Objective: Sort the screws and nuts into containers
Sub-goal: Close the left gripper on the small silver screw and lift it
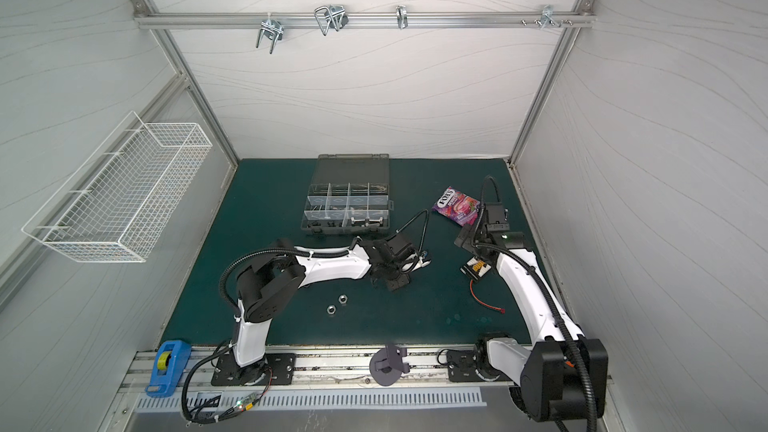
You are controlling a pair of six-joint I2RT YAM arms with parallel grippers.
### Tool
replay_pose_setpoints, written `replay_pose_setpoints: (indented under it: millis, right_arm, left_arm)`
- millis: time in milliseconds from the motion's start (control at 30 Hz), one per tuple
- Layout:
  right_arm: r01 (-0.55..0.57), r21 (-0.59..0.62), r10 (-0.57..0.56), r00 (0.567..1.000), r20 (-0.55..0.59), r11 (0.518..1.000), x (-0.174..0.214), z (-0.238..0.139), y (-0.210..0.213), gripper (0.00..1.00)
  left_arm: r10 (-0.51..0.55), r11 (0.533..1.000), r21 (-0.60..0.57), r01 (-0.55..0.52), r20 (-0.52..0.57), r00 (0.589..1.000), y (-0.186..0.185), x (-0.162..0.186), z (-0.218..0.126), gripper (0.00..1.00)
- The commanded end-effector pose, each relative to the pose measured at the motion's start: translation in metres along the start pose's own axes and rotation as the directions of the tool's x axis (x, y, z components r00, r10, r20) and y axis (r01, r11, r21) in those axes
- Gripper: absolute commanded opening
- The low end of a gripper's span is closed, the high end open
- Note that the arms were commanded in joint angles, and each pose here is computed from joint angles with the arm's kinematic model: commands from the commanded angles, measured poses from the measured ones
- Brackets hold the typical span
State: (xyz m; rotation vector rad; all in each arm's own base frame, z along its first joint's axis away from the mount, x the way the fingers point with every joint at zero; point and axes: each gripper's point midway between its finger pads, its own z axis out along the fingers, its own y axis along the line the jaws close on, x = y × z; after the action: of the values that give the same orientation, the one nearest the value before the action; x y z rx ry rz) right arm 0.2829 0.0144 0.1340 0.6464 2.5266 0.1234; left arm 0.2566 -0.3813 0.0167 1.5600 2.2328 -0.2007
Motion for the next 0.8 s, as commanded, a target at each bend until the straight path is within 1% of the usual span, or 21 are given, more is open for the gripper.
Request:
replay_pose_setpoints:
  millis: [0,167,400,667,767]
  right_arm:
    - [-0.016,-0.002,0.016,1.0,0.001,1.0,0.002,-0.002,-0.003,0.99]
    - [-0.014,-0.002,0.014,1.0,0.002,1.0,0.001,-0.003,-0.003,0.99]
    - [-0.017,-0.011,0.017,1.0,0.001,1.0,0.001,-0.002,-0.001,0.99]
    - [-0.017,-0.016,0.017,1.0,0.002,1.0,-0.001,-0.003,0.001,0.99]
    - [-0.016,-0.017,0.016,1.0,0.002,1.0,-0.001,-0.003,0.002,0.99]
  left_arm:
    - [-0.013,0.999,-0.036,0.008,-0.134,0.991,0.006,0.038,-0.003,0.0]
    - [-0.044,0.996,-0.082,0.037,-0.088,0.995,0.018,0.027,-0.014,0.0]
    - [-0.119,0.986,-0.117,0.116,-0.022,0.993,0.037,0.015,-0.029,0.0]
    - [-0.21,0.966,-0.146,0.213,0.033,0.977,0.062,0.014,-0.042,0.0]
    - [-0.258,0.952,-0.156,0.264,0.059,0.964,0.074,0.014,-0.049,0.0]
